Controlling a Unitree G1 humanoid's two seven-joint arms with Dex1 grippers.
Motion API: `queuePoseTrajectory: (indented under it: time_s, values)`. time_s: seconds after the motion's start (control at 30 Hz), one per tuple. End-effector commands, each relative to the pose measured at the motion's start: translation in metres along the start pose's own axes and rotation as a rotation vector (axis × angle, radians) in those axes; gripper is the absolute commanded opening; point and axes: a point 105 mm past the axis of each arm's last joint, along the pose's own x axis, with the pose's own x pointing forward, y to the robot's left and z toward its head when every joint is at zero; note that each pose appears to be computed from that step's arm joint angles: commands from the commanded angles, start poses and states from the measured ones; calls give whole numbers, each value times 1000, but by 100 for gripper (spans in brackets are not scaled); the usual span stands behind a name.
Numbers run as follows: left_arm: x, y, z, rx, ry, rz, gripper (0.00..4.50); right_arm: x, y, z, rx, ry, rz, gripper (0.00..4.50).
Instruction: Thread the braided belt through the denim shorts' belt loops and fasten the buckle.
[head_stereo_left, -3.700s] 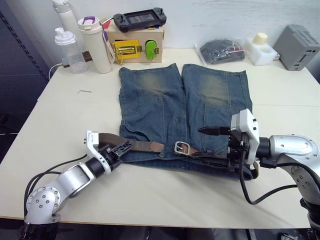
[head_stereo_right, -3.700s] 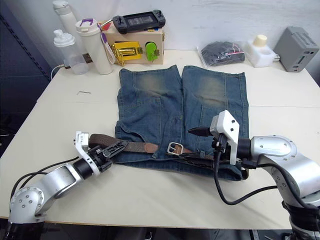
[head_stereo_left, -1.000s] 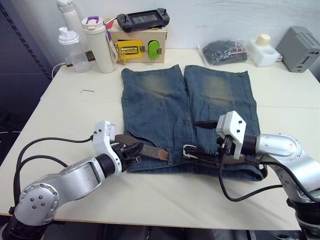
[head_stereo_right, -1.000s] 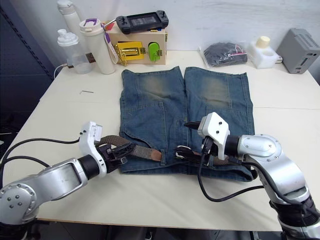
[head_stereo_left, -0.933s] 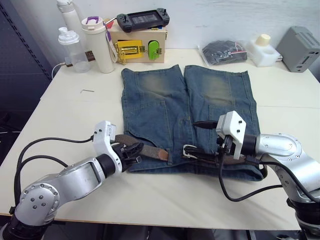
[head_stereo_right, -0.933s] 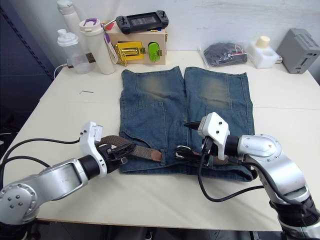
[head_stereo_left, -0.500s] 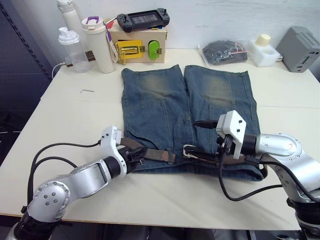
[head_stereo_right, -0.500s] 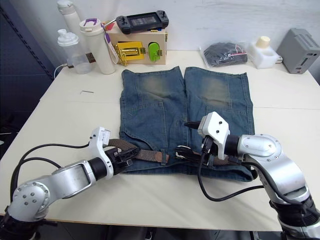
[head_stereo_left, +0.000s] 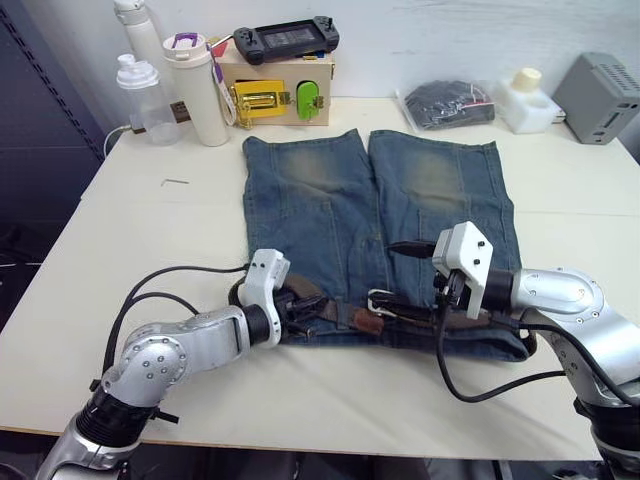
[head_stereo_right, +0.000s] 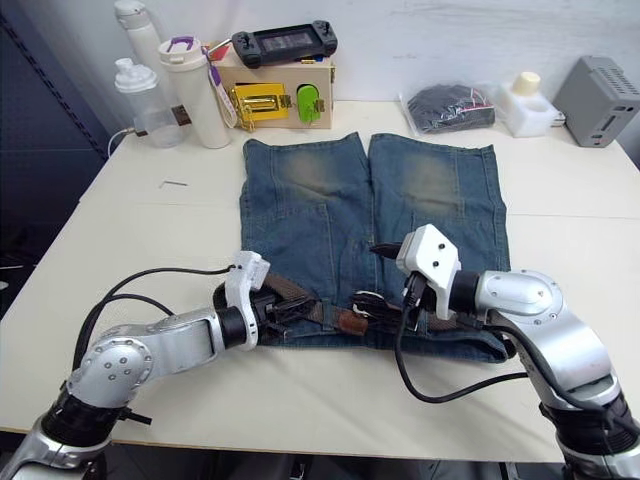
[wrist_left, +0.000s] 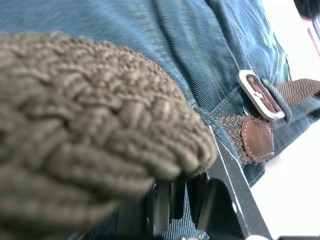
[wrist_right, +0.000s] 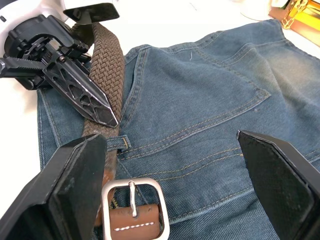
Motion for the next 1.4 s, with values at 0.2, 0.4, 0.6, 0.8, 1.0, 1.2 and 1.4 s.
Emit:
queuePoseTrajectory:
  time_s: [0.2,0.4,0.6,0.8,1.0,1.2,1.4]
  values:
    - [1,0,-8,260,-23,-80,0,-19,14,-3,-330,85,44,445]
    - [5,2,-9,266,-34,-98,0,-22,26,-10,-587,115,99,445]
    - [8,2,-7,264,-41,-102,0,-6,40,-22,-784,76,84,445]
    - [7,3,-8,254,-41,-99,0,2,47,-24,-806,39,65,445]
    - [7,1,-9,253,-40,-103,0,4,47,-26,-809,39,63,445]
    - [7,0,-10,251,-38,-105,0,4,50,-28,-802,43,84,215]
    - [7,0,-11,248,-36,-105,0,5,53,-24,-809,28,94,4]
